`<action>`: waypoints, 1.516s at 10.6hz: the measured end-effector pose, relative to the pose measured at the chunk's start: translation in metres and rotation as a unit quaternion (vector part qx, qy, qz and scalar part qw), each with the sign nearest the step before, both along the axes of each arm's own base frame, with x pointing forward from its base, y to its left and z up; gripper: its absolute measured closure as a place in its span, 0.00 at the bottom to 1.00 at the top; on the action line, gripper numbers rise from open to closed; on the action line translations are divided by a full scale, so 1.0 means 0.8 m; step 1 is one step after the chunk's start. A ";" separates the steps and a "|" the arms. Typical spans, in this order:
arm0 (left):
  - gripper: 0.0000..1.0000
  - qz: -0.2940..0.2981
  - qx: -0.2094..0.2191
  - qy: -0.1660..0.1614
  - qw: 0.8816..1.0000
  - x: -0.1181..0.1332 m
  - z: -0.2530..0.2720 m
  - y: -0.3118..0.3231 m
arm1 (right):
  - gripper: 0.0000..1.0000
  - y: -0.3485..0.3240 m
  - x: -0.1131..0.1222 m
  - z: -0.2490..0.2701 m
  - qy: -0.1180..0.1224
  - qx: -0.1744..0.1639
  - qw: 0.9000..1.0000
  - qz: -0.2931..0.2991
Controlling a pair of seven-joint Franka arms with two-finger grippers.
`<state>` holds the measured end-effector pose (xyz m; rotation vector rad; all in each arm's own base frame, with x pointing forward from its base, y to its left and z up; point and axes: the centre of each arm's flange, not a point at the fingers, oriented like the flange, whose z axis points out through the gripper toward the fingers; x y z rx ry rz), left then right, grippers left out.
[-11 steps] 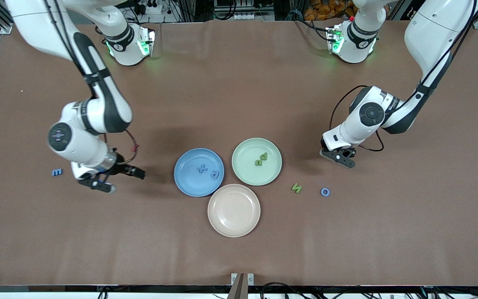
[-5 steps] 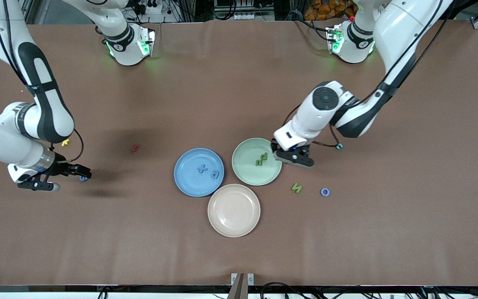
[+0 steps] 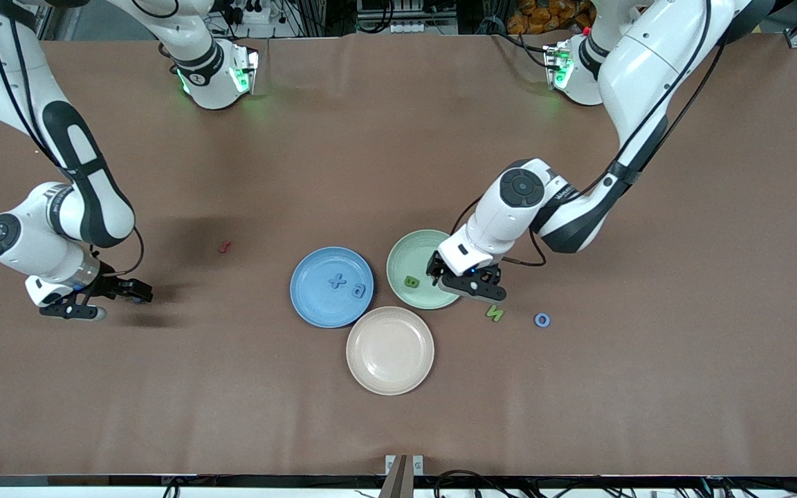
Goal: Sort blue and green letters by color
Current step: 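Drop the B on the green plate while the right gripper reaches the blue G, then grasp the G with the right gripper while the left gripper grasps the green N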
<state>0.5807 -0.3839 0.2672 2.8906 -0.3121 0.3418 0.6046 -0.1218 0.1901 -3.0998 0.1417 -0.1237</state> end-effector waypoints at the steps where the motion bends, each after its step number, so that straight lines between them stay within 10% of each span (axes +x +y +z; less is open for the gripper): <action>1: 0.00 -0.005 0.004 -0.013 1.000 0.016 0.007 0.012 | 0.00 0.000 -0.001 -0.009 -0.005 -0.003 1.000 0.000; 4: 0.05 -0.066 0.037 -0.052 0.996 0.070 0.007 0.066 | 0.04 0.001 -0.013 -0.025 -0.001 -0.005 1.000 0.002; 8: 0.20 -0.162 0.073 -0.064 0.982 0.105 -0.041 0.105 | 0.63 -0.011 -0.016 -0.019 -0.011 -0.015 1.000 0.013; 16: 0.33 -0.168 0.069 -0.023 0.983 0.097 -0.086 0.115 | 0.66 0.034 0.011 0.051 -0.013 -0.001 0.999 -0.029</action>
